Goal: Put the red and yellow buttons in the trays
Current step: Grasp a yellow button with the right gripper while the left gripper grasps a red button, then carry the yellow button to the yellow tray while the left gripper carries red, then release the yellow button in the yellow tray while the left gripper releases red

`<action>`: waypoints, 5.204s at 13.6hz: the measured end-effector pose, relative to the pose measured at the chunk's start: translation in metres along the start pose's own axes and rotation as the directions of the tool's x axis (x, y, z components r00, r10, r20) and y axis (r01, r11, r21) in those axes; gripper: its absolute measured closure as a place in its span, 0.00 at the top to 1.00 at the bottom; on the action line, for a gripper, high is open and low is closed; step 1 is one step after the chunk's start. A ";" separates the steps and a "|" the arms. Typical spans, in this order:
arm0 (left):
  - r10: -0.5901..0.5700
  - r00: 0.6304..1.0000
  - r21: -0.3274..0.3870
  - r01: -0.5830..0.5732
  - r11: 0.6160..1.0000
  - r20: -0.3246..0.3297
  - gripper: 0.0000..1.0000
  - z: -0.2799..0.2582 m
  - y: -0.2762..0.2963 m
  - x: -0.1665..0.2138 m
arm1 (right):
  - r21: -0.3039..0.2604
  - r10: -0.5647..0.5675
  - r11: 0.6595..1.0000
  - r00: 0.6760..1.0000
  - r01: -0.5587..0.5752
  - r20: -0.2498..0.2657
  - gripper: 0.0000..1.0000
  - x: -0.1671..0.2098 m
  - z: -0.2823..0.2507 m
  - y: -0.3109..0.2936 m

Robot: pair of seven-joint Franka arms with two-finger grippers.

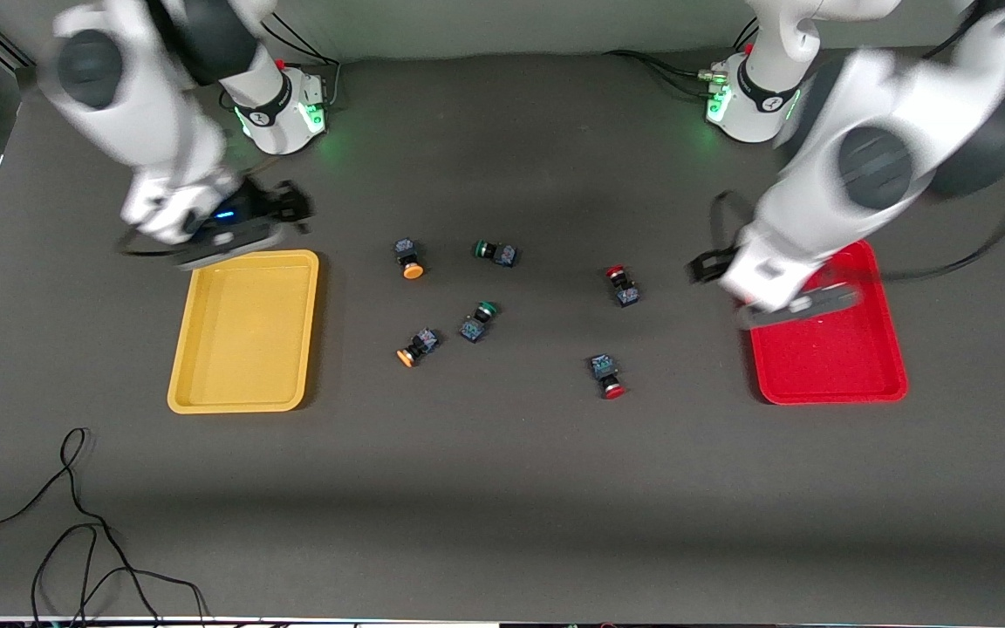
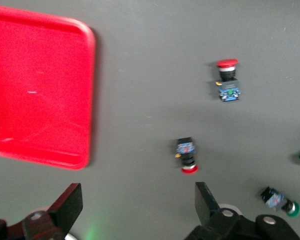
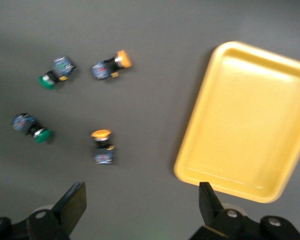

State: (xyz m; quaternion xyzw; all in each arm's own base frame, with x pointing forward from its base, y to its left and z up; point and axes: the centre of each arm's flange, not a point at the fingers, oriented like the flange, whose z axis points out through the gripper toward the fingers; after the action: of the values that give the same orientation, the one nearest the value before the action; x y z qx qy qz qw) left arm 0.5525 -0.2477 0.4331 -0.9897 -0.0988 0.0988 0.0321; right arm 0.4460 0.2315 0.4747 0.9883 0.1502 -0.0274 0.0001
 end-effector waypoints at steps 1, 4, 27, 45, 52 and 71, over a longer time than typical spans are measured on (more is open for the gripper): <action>-0.005 1.000 0.001 0.005 1.000 0.009 1.00 0.031 0.018 0.007 | -0.004 -0.026 1.000 1.000 0.026 0.002 1.00 -0.010 0.013 -0.034; -0.045 0.999 -0.023 0.045 0.999 -0.011 1.00 0.116 0.038 0.010 | -0.016 -0.123 0.992 0.992 0.124 0.024 1.00 -0.038 0.032 -0.093; -0.137 0.990 0.005 0.137 0.991 -0.030 0.41 0.265 0.087 -0.060 | -0.012 -0.019 1.000 0.996 0.018 -0.087 0.36 -0.040 0.293 -0.086; -0.047 0.996 0.126 0.037 0.991 0.074 0.41 0.227 -0.200 0.058 | -0.034 0.326 0.945 0.945 -0.325 0.021 0.33 0.070 0.044 0.148; -0.004 0.997 0.100 -0.003 0.995 0.074 0.41 0.248 -0.222 0.051 | 0.044 0.246 0.968 0.969 -0.246 0.014 0.33 -0.003 0.206 0.314; -0.392 0.918 0.020 0.392 0.920 0.053 1.00 0.168 0.077 0.082 | 0.031 0.268 0.962 0.957 -0.273 0.111 1.00 0.115 0.037 0.206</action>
State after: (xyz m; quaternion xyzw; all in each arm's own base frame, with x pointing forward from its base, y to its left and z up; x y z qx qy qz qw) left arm 0.6118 -0.2993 0.2466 -0.9466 -0.2953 0.1183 0.0530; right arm 0.6146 0.0687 0.4296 0.9964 0.0127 -0.0830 -0.0107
